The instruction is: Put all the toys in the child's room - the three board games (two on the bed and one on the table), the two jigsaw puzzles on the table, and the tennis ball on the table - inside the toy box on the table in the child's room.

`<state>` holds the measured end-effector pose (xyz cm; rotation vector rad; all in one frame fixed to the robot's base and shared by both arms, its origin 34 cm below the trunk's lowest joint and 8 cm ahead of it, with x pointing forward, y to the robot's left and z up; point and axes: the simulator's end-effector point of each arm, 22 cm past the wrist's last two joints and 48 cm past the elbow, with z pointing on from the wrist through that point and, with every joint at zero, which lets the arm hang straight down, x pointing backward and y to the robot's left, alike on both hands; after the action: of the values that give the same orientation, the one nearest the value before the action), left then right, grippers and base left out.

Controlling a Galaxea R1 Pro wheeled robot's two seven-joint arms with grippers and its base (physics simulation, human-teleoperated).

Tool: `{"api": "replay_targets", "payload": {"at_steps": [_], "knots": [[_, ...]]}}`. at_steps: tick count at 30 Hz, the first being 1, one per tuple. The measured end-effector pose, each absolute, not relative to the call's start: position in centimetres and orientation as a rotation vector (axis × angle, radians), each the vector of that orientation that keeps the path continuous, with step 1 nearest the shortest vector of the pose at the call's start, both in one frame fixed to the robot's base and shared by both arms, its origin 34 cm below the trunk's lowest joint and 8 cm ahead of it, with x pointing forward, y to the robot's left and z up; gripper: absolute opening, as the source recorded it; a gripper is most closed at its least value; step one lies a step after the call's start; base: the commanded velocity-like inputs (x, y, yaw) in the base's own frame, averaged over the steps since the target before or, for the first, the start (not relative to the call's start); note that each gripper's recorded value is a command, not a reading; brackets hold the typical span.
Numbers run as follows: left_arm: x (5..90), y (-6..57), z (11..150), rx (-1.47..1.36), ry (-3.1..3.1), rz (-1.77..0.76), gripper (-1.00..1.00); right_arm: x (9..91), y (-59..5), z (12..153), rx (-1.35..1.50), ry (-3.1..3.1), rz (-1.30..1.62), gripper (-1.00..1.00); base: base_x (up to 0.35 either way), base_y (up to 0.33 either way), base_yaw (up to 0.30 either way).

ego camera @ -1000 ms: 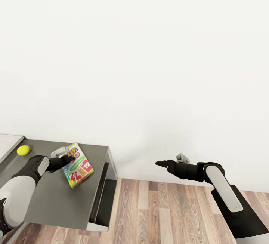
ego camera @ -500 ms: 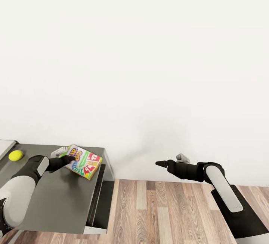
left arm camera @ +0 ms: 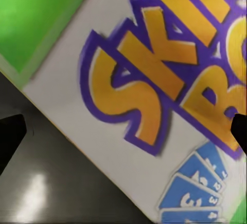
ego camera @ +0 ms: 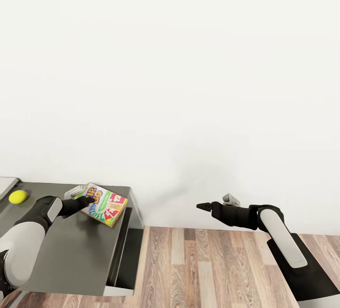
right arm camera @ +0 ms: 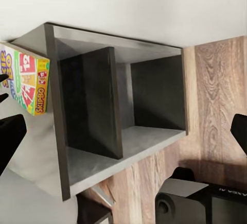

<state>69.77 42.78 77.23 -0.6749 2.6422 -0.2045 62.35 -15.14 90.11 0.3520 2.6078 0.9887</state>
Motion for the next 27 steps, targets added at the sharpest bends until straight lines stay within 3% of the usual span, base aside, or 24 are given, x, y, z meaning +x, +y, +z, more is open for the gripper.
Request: {"api": "replay_targets", "payload": {"at_steps": [27], "knots": [[69.76,42.86,77.25,-0.675,2.642,-0.203,1.0,62.35,-15.13,90.11,0.352,2.608,0.989,1.0,0.0,-0.098,0.0]]}}
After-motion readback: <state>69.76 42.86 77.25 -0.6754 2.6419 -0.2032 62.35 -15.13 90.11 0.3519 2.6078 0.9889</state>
